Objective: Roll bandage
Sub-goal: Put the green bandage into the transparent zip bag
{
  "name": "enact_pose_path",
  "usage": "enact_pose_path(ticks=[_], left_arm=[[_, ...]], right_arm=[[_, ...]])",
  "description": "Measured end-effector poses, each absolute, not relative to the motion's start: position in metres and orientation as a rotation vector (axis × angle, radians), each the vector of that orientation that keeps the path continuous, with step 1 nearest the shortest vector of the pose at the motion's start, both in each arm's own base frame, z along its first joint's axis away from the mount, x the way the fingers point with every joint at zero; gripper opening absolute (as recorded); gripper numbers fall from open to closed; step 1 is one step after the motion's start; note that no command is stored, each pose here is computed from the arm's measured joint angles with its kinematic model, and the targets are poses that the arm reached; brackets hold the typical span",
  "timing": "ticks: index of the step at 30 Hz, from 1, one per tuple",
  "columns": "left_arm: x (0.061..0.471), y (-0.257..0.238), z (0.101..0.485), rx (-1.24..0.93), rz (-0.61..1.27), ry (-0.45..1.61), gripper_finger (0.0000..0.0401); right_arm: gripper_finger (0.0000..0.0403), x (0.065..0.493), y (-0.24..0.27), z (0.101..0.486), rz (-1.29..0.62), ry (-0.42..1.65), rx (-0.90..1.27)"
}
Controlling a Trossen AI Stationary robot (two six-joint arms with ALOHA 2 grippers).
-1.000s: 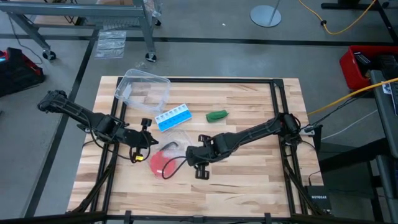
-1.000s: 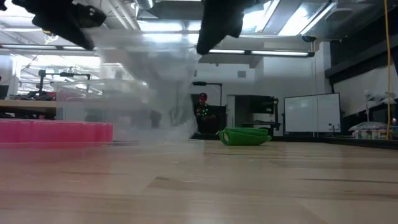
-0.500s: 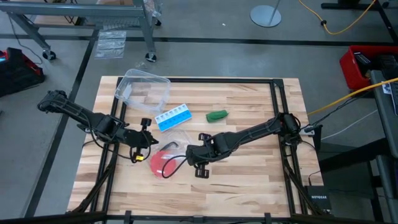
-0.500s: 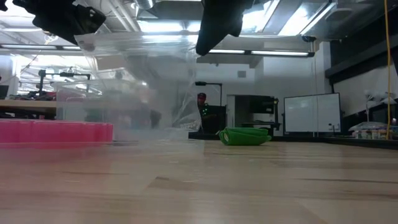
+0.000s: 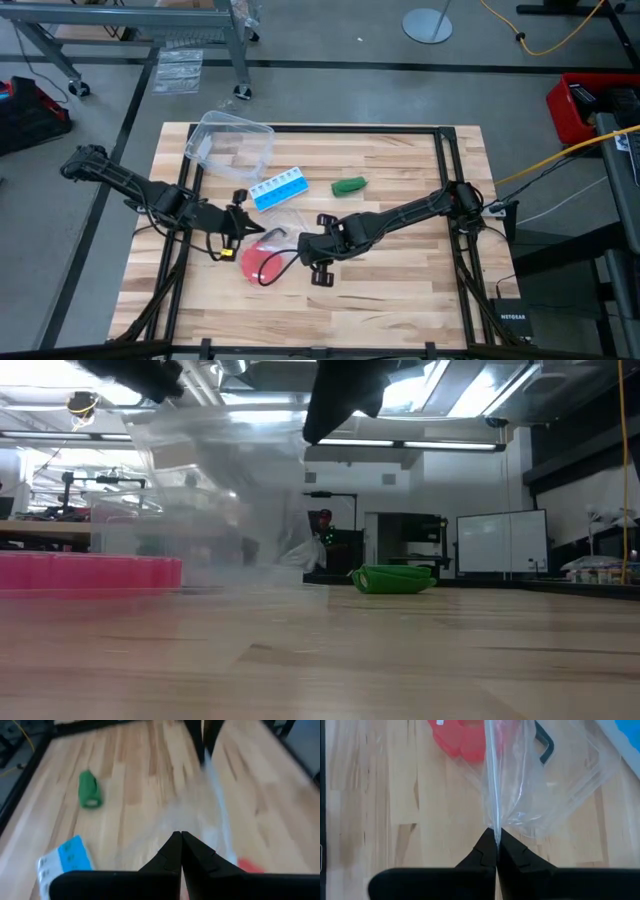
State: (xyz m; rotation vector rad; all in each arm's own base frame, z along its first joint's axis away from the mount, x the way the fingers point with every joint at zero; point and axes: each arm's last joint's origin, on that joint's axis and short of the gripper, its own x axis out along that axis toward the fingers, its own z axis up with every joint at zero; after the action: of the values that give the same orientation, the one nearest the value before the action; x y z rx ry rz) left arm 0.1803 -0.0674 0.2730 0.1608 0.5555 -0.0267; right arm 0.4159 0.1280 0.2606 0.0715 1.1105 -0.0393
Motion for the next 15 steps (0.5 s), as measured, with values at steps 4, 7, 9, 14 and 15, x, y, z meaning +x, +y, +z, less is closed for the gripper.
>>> enact_pose_path(ticks=[4, 7, 9, 14, 15], left_arm=[[0.184, -0.069, 0.275, 0.136, -0.027, 0.520, 0.0010], [0.187, -0.070, 0.273, 0.114, -0.020, 0.530, 0.0036], [0.189, -0.071, 0.270, 0.110, -0.016, 0.547, 0.0057], [0.197, -0.075, 0.266, 0.148, -0.028, 0.540, 0.0103], [0.199, -0.076, 0.267, 0.162, -0.034, 0.526, 0.0109]], right_arm=[[0.0001, 0.418, 0.128, 0.262, -0.038, 1.083, 0.049], [0.0001, 0.420, 0.128, 0.263, -0.051, 1.048, 0.018], [0.0001, 0.422, 0.127, 0.264, -0.064, 1.022, -0.021], [0.0001, 0.425, 0.125, 0.266, -0.129, 0.970, -0.133], [0.0001, 0.425, 0.124, 0.266, -0.148, 0.963, -0.157]])
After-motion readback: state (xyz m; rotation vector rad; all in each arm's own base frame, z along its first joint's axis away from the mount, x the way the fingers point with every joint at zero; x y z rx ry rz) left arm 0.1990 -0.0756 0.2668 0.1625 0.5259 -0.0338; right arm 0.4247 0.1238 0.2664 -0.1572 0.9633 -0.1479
